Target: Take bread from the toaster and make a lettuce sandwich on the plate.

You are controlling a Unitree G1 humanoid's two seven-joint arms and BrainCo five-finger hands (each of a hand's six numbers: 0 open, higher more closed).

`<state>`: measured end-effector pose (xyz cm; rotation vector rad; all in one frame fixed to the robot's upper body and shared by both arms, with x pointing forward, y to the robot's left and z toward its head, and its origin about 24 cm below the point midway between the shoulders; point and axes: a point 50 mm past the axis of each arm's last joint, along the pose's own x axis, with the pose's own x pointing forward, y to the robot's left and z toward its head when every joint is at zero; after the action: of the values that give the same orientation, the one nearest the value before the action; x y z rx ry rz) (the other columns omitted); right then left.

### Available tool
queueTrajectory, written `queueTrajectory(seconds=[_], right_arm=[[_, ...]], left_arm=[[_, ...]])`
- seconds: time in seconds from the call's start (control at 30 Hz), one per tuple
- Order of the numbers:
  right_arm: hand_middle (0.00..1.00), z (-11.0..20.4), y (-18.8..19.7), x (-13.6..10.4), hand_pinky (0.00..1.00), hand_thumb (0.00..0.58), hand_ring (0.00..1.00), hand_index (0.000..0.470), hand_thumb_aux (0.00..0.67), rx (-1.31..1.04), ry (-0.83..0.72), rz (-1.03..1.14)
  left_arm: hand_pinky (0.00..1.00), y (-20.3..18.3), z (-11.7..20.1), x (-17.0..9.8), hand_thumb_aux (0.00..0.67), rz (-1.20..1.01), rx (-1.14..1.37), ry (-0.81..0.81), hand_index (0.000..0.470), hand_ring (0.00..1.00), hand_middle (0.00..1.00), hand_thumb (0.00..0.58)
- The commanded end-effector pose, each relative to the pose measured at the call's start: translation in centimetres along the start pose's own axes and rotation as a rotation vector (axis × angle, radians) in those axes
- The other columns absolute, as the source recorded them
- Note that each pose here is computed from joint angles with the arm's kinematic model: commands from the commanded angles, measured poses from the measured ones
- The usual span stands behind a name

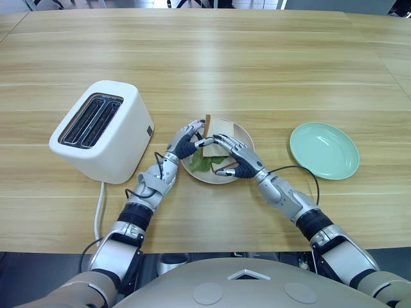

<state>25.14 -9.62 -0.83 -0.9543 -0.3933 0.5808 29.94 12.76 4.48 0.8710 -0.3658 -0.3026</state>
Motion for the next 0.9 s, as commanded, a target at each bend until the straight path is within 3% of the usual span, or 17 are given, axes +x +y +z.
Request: queueTrajectory(seconds=[0.03, 0.17, 0.43, 0.6, 0.73, 0.77, 0.8, 0.83, 0.87, 0.9], right_arm=[[0.0, -2.0, 3.7, -2.9, 0.0, 0.0, 0.0, 0.0, 0.0, -0.011, 0.145, 0.241], [0.0, -2.2, 3.7, -3.0, 0.0, 0.0, 0.0, 0.0, 0.0, -0.01, 0.15, 0.244], [0.0, -1.9, 3.1, -3.0, 0.0, 0.0, 0.0, 0.0, 0.0, 0.002, 0.129, 0.214], [0.0, -0.2, -3.3, -1.3, 0.0, 0.0, 0.0, 0.0, 0.0, 0.109, 0.009, -0.254], [0.0, 1.5, -6.6, -1.3, 0.0, 0.0, 0.0, 0.0, 0.0, 0.219, -0.105, -0.455], [0.0, 1.8, -7.1, -1.4, 0.0, 0.053, 0.0, 0.022, 0.032, 0.246, -0.13, -0.483], [0.0, 2.1, -7.8, -1.6, 0.0, 0.268, 0.0, 0.123, 0.179, 0.276, -0.154, -0.514], [0.0, 2.3, -8.4, -1.8, 0.0, 0.268, 0.0, 0.123, 0.179, 0.305, -0.175, -0.535], [0.0, 2.5, -8.8, -2.0, 0.0, 0.541, 0.0, 0.341, 0.497, 0.325, -0.189, -0.544], [0.0, 2.5, -9.0, -2.1, 0.0, 0.58, 0.0, 0.46, 0.67, 0.332, -0.197, -0.544]], left_arm=[[0.0, 3.3, 4.4, 2.2, 0.0, 0.184, 0.061, -0.282, 0.0, 0.0, 0.0, 0.0], [0.0, 5.4, 4.3, 2.7, 0.0, 0.264, 0.091, -0.295, 0.0, 0.0, 0.0, 0.0], [0.0, 5.6, 4.5, 2.5, 0.0, 0.288, 0.08, -0.321, 0.0, 0.0, 0.0, 0.0], [0.0, 5.6, 5.6, 1.5, 0.0, 0.224, -0.104, -0.434, 0.0, 0.0, 0.0, 0.0], [0.0, 6.8, 4.8, 1.2, 0.0, 0.22, -0.28, -0.421, 0.0, 0.0, 0.0, 0.0], [0.0, 6.9, 4.9, 0.9, 0.0, 0.205, -0.301, -0.444, 0.0, 0.0, 0.0, 0.0], [0.0, 7.0, 5.0, 0.6, 0.0, 0.187, -0.319, -0.471, 0.0, 0.0, 0.0, 0.0], [0.0, 7.0, 5.2, 0.4, 0.0, 0.17, -0.328, -0.494, 0.0, 0.0, 0.0, 0.0], [0.0, 7.0, 5.3, 0.1, 0.67, 0.156, -0.332, -0.518, 0.46, 0.0, 0.0, 0.58], [0.02, 7.0, 5.4, -0.2, 0.67, 0.139, -0.338, -0.546, 0.46, 0.02, 0.02, 0.58]])
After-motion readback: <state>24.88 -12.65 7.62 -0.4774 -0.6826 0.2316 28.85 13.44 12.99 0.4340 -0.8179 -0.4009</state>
